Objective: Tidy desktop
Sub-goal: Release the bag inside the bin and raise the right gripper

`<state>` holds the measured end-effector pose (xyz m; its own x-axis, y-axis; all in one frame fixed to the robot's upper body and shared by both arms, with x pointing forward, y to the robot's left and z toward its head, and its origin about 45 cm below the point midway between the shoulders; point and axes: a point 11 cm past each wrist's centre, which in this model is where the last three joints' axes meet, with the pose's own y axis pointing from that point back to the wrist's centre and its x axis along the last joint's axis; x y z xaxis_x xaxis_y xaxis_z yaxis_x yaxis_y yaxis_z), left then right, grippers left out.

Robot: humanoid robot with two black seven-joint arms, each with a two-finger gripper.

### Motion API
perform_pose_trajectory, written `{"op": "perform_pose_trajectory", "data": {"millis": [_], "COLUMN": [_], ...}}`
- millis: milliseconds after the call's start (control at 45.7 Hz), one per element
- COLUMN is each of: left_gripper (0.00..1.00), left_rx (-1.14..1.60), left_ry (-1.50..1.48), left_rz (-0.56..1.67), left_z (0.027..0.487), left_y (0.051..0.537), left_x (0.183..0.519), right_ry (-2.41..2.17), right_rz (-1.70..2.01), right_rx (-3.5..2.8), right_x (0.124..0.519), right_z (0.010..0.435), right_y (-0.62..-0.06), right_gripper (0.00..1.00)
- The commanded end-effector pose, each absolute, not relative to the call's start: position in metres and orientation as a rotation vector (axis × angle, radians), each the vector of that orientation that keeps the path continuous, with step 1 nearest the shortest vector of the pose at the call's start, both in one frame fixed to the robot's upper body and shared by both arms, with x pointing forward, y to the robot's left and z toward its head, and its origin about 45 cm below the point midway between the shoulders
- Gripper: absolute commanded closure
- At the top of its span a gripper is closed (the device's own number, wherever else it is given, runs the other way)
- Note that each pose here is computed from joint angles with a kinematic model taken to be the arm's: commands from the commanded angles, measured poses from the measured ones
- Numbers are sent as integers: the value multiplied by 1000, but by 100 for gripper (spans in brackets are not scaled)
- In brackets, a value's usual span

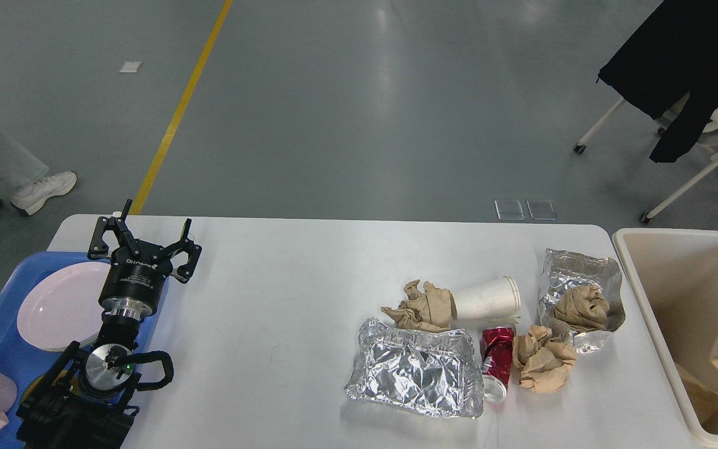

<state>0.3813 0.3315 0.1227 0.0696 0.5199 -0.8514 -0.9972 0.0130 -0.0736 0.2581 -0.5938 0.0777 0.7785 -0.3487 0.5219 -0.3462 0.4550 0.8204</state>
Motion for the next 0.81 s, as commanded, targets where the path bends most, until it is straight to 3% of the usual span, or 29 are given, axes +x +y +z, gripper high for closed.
{"op": "perform_pose_trajectory", "data": {"millis": [0,241,613,635,657,701,789], "left_gripper": [4,4,4,3,4,4,3], "left_rx": [-838,-838,-838,-838,-838,-838,-838], "left_ry": [745,745,745,745,745,745,745], "left_rz": [1371,1371,1371,1371,1371,1371,1371], "left_z": [123,123,123,123,123,123,123], "left_y": [331,331,331,331,331,331,331], "left_x": [381,381,381,381,381,381,381], "right_ry": [-747,-736,-737,-738,-744,-758,-790], "right_rz": [40,67,64,68,77,100,163], "right_rx": [1118,1140,1122,1122,1116,1108,1095], "right_x": [248,233,232,232,233,235,241], "right_z": [46,15,17,18,19,20,21], "right_y": [-577,-552,-556,-556,-557,-558,-555], "right_gripper": [100,100,100,90,70,42,4]}}
